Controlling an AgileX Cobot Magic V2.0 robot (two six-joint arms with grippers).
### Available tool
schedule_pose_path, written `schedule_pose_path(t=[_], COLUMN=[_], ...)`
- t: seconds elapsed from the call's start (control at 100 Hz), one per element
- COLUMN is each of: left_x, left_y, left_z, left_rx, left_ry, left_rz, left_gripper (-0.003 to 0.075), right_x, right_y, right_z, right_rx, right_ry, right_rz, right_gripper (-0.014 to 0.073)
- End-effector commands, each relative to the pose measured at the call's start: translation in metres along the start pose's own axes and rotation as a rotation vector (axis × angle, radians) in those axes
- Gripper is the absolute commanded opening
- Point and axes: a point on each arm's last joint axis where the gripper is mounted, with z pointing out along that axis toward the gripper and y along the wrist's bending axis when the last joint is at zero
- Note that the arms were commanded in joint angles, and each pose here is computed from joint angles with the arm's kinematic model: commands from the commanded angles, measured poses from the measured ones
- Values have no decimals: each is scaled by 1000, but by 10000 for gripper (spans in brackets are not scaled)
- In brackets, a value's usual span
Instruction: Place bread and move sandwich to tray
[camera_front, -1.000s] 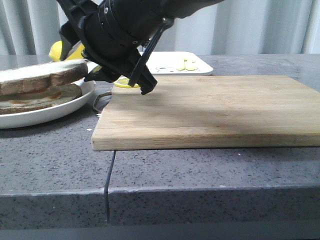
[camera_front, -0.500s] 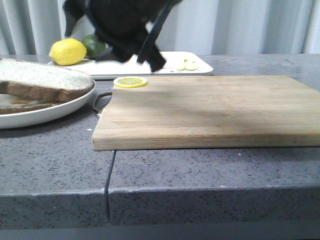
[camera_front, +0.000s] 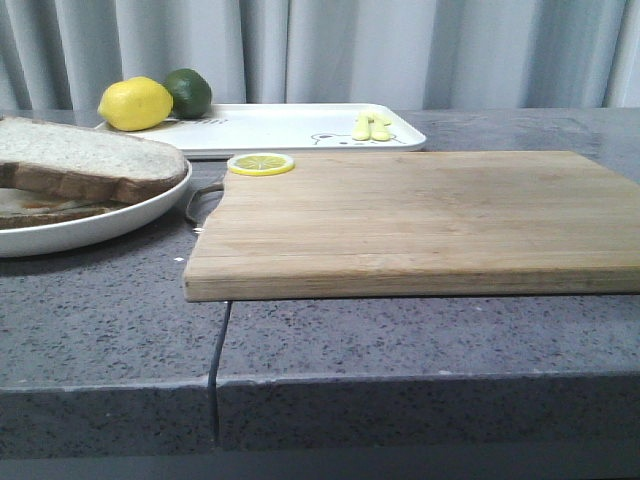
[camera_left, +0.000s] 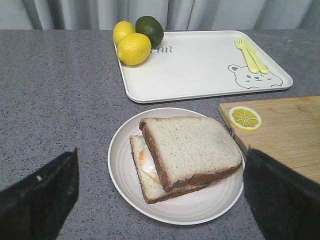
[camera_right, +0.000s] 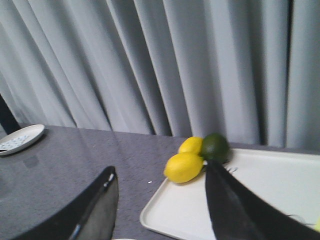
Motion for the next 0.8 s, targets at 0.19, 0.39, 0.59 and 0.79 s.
schedule_pose_path(t=[0.19,0.39,0.59,0.79], left_x=[-14,-14,-14,-14], left_y=[-3,-3,-3,-3], left_z=[-3,-3,-3,-3], left_rx=[19,19,19,19], left_ry=[-93,-93,-93,-93], left_rz=[-10,-10,-10,-10], left_gripper=[618,618,618,618], right_x=[-49,-41,-11,28], right_y=[-48,-63,-57,-57], right_z=[-87,-137,-182,-213], right_rx=[199,379,398,396], right_ry=[-70,-11,-71,-87], right_rz=[-230,-353,-432,-442], right_gripper=[412,412,407,407])
